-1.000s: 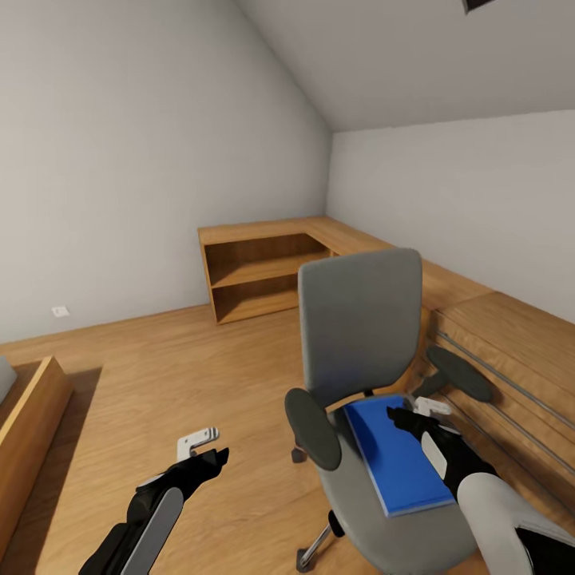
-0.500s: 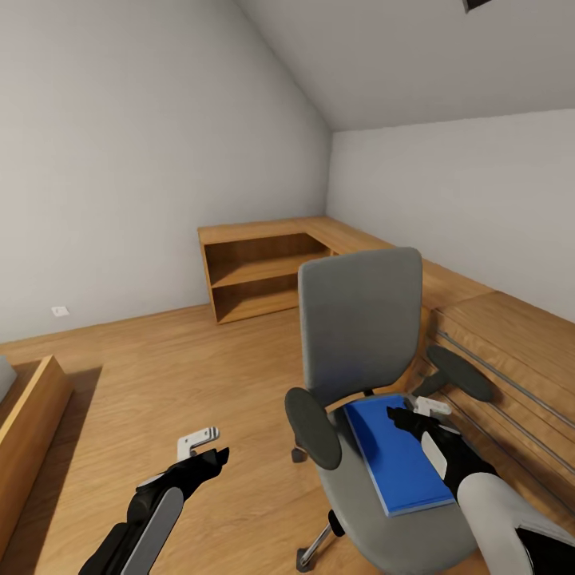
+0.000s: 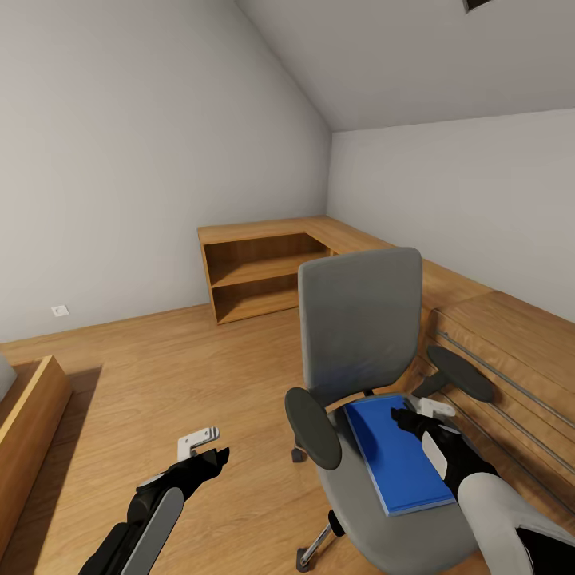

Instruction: In the bedroom, organize the workspace by keeping the computer under the desk, ensuring the monitor is on the desk, placing the keyboard on the desk next to the monitor, placing the mouse on the desk next to the keyboard, moving the folder from the swivel chair onto the desk next to the mouse, stacking the notebook on top of the folder with the pen on top of the notebook, and positioning the swivel chair next to the desk.

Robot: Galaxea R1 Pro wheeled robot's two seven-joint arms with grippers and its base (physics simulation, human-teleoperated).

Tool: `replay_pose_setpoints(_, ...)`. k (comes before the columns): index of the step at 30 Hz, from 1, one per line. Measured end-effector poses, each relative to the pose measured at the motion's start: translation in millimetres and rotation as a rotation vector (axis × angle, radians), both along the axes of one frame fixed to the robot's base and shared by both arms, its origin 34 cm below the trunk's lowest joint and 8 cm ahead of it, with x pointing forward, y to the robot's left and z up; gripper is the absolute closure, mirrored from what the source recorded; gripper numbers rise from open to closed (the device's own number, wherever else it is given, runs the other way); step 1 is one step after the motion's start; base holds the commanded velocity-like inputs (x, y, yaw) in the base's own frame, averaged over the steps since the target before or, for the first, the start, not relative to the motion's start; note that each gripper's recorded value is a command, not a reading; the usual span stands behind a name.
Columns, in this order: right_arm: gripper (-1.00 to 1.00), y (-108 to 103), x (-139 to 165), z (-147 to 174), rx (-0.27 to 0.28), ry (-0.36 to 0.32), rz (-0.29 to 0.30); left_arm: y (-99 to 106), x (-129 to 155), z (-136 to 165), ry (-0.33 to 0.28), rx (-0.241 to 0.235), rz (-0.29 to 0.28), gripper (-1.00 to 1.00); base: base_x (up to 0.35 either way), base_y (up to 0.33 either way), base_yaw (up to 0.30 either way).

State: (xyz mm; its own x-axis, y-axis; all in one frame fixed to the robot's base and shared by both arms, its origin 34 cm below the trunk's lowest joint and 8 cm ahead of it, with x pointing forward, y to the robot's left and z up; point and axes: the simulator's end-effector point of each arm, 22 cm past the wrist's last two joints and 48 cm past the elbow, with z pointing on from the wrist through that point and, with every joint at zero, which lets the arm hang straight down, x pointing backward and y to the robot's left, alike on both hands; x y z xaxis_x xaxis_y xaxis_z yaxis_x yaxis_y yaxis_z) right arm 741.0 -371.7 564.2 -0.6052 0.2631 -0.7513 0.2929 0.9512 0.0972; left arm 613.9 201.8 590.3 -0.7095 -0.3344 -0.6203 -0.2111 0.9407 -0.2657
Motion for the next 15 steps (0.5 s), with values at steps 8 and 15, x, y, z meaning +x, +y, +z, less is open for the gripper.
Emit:
replay_pose_setpoints(8, -1.0, -2.0, -4.7, -4.6, -0.002, 0.029, -0.01, 0.1, 0.0, 0.0, 0.0, 0.001, 0.0, -1.0, 0.0, 0.0, 0.0)
replay_pose_setpoints(15, -1.0, -1.2, -8.0, -8.4, 0.003, 0.052, -0.009, 0.0, 0.0, 0.0, 0.0, 0.001, 0.0, -1.0, 0.0, 0.0, 0.0)
